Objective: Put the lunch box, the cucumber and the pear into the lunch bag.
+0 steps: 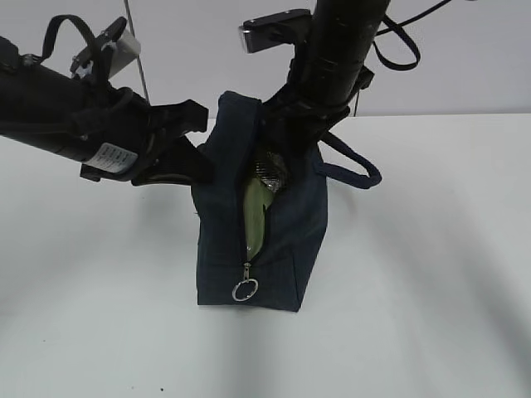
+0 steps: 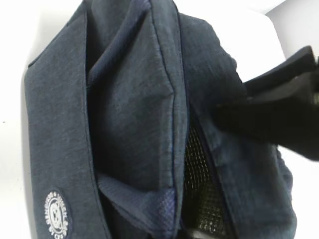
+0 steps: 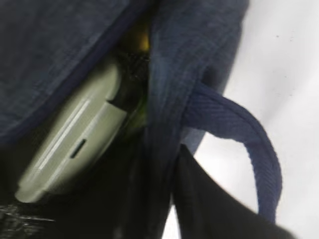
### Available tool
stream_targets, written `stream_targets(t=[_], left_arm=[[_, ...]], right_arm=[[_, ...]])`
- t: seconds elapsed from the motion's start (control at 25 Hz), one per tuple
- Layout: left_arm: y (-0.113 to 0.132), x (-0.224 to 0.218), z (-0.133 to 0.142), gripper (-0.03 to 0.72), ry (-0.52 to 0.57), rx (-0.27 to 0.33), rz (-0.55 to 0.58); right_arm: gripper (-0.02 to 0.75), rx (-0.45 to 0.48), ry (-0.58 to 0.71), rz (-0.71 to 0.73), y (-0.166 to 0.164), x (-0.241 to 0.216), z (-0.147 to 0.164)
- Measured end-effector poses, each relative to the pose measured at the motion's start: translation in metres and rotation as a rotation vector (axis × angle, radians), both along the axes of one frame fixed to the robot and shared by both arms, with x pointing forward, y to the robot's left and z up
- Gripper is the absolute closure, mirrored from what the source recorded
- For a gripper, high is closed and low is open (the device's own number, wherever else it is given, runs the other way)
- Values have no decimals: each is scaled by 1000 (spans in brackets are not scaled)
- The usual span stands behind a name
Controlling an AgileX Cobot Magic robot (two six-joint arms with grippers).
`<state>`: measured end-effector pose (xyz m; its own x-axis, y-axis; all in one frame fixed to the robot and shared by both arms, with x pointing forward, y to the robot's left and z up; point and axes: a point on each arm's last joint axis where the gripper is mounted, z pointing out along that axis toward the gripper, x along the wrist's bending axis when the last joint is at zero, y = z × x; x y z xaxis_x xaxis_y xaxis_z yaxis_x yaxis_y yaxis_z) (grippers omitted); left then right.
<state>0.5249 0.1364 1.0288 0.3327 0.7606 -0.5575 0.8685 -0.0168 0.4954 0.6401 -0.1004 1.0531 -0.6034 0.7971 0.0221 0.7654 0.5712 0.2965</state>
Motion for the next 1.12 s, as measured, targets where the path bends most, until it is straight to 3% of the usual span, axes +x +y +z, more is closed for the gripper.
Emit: stream_targets(t=[0.2,0.28,0.4,0.6,1.12], left_arm=[[-1,0,0,703,0,-1,-2],[-1,0,0,703,0,-1,-2],[-1,0,0,703,0,-1,-2],[-1,0,0,703,0,-1,-2],[-1,0,0,703,1,-2,-2]], right_arm=[[214,57,24,7,5,-2,1],[156,63,27,8,6,-2,1],[166,69,11,16,5,-5,8],[244,118,-58,21,-1,-19,45],[262,383,-249,72,-21,-96,163]])
